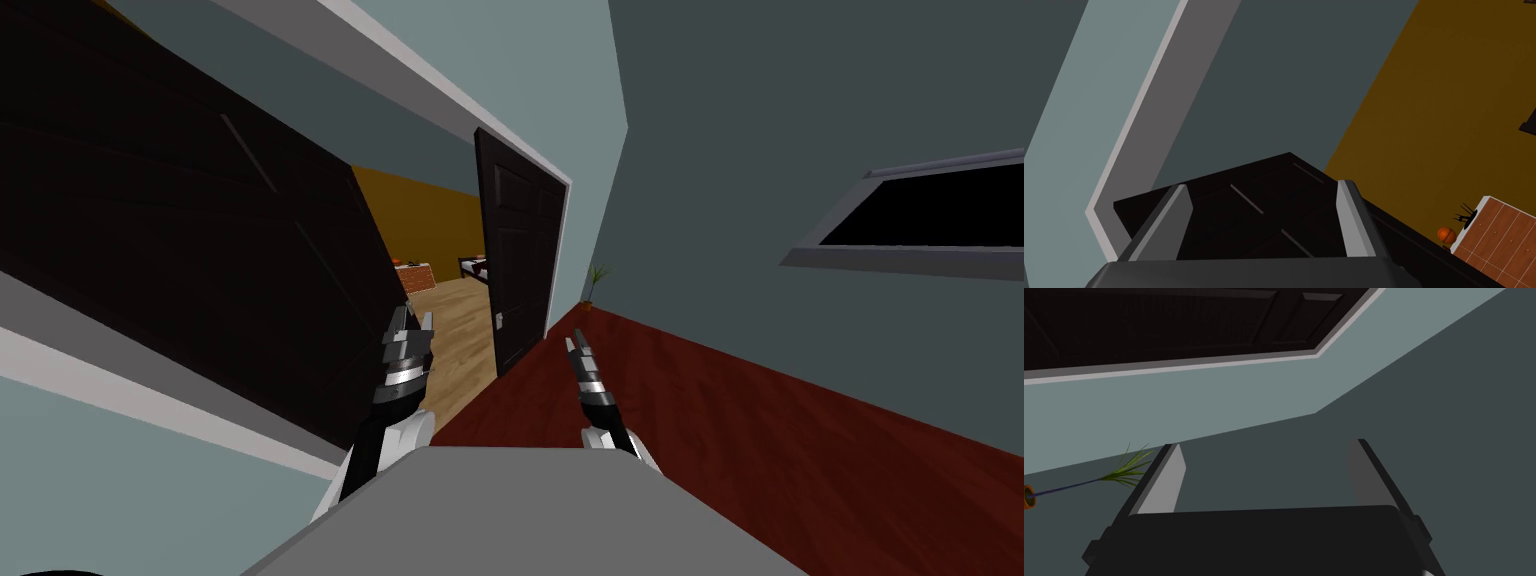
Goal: Push the door open
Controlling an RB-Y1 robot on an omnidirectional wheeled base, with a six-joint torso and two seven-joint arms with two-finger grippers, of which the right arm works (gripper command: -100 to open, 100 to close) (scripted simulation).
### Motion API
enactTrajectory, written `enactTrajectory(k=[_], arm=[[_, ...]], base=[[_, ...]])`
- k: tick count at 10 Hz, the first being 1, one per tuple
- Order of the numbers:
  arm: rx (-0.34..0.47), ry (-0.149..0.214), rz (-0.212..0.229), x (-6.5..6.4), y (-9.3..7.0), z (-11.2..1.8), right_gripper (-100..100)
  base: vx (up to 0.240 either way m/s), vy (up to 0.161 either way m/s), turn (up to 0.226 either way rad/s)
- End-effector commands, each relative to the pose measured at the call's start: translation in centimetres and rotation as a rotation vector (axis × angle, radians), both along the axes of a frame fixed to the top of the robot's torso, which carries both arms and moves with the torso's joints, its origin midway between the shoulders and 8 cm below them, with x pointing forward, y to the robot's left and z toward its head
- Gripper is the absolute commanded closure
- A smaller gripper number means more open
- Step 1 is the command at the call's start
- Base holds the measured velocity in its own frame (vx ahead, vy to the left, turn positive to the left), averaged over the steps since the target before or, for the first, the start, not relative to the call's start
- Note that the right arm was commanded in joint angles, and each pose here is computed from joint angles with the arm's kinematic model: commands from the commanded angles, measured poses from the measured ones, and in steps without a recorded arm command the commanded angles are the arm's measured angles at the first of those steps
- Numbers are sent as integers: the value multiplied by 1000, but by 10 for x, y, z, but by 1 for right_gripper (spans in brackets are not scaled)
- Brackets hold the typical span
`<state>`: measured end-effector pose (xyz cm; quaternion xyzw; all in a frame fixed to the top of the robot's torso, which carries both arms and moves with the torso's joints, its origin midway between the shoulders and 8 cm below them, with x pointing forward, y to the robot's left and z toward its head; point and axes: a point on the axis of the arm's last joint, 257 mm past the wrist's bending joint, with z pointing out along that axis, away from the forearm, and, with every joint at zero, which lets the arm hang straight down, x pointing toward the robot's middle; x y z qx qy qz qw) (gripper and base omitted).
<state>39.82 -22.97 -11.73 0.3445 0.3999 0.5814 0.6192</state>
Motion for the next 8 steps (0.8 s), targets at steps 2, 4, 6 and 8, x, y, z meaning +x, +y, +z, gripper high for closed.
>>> enactTrajectory(k=[2, 4, 6, 8], arm=[[1, 32, 37, 4, 15, -22, -100], [0, 58, 66, 5, 26, -39, -100], [-1, 83, 96, 6, 38, -55, -100], [-2, 110, 128, 6, 51, -71, -100]], base=[[95, 5, 31], [92, -5, 34], [103, -5, 32], [100, -8, 33]])
